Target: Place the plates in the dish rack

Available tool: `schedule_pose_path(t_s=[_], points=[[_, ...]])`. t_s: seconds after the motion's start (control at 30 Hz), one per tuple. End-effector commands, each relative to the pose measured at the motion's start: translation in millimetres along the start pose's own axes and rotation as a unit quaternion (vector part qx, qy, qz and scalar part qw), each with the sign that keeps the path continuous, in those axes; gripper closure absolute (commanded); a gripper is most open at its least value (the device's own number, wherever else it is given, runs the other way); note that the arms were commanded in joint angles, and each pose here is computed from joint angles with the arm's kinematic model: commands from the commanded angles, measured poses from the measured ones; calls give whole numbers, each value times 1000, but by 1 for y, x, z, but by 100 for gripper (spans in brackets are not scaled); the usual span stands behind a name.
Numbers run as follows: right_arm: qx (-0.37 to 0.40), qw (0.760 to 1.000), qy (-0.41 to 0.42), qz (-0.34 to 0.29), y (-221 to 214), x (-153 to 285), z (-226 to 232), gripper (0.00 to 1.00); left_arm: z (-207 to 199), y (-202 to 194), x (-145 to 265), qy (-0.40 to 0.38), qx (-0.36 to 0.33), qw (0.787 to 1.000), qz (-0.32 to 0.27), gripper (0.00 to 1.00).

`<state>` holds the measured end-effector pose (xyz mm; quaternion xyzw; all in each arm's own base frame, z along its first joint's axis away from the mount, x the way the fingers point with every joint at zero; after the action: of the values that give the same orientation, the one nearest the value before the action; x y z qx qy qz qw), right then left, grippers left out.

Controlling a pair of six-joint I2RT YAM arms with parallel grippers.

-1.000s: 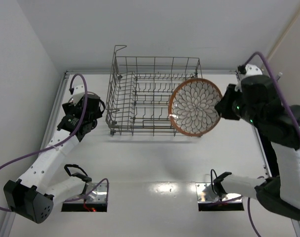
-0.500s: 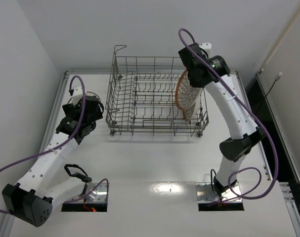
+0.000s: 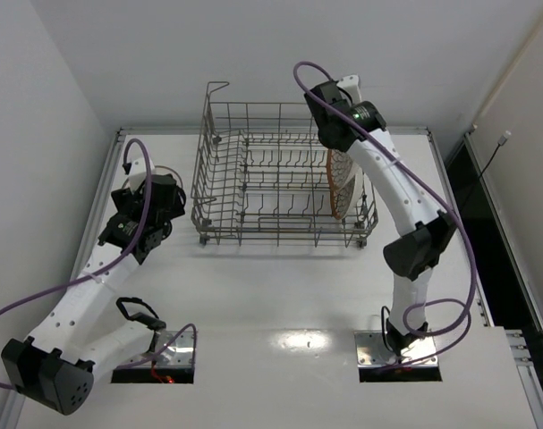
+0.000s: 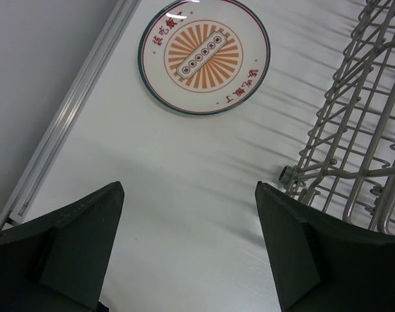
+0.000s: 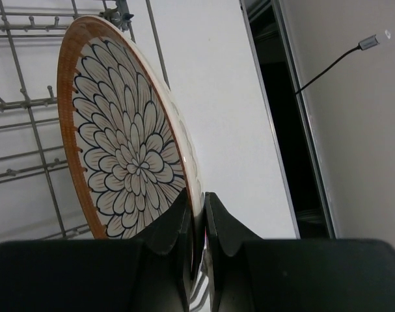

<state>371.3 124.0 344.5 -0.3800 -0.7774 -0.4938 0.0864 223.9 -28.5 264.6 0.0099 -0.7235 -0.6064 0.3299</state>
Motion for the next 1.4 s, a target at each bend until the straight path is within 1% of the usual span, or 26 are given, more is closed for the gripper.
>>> schedule_pose_path(t_s=[0.0, 0.13, 0.27, 0.3, 0.37, 0.53, 0.57, 0.7, 0.83, 0.97, 1.0, 1.07, 1.1, 1.23, 1.27, 1.3, 1.33, 1.37], points=[[-8, 998, -51, -42, 17, -8, 9, 100, 1, 4, 5, -11, 1, 1000, -16, 20], [4, 997, -62, -39, 15, -18, 19, 100, 2, 5, 5, -6, -8, 1000, -18, 20], [27, 997, -61, -40, 10, -18, 35, 100, 5, 7, 6, 1, -4, 1000, -26, 20], [41, 996, -70, -32, 4, -24, 41, 100, 5, 7, 6, 1, -4, 1000, -26, 20], [69, 995, -74, -27, -8, -23, 53, 100, 5, 7, 6, 1, -4, 1000, -26, 20], [99, 992, -74, -17, -29, -25, 71, 100, 5, 7, 6, 1, -4, 1000, -26, 19], [115, 991, -72, -12, -37, -25, 77, 100, 5, 7, 6, 1, -4, 1000, -26, 19], [120, 991, -63, -2, -51, -22, 87, 100, 5, 7, 6, 1, -4, 1000, -26, 19], [94, 994, -36, 44, -75, -26, 99, 100, 5, 7, 6, 1, -4, 1000, -26, 19], [93, 993, -6, 76, -94, -27, 107, 99, 5, 10, 7, 3, -1, 1000, -31, 19], [88, 993, 0, 76, -92, -25, 105, 90, 5, 10, 7, 3, -1, 1000, -31, 19], [84, 994, 1, 73, -89, -24, 104, 82, 4, 12, 7, 3, -1, 1000, -31, 19], [85, 994, 1, 73, -89, -21, 101, 74, 4, 12, 7, 3, -1, 1000, -31, 19], [49, 997, 19, 59, -67, -13, 93, 63, 5, 13, 6, 9, -1, 999, -34, 19], [52, 997, 25, 59, -64, -10, 91, 60, 3, 17, 6, 12, -3, 999, -40, 19], [40, 997, 37, 54, -58, -5, 88, 53, 4, 21, 7, 16, 1, 999, -47, 19], [22, 998, 50, 40, -46, 4, 82, 42, 3, 25, 7, 23, 3, 998, -52, 16], [18, 997, 67, 38, -41, 8, 82, 39, 3, 36, 9, 31, 4, 997, -64, 15]])
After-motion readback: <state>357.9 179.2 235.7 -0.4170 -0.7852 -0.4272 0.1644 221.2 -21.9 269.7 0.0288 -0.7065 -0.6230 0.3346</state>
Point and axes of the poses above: each gripper's point midway between its finger pads, its own x axis back along the fingers, its own z axis along the line the jaws close on, y = z × x, the point moved 8 cm from there along x, back along the fingers, and after that the axes turned 5 degrees about x, right-handed, at the moved point
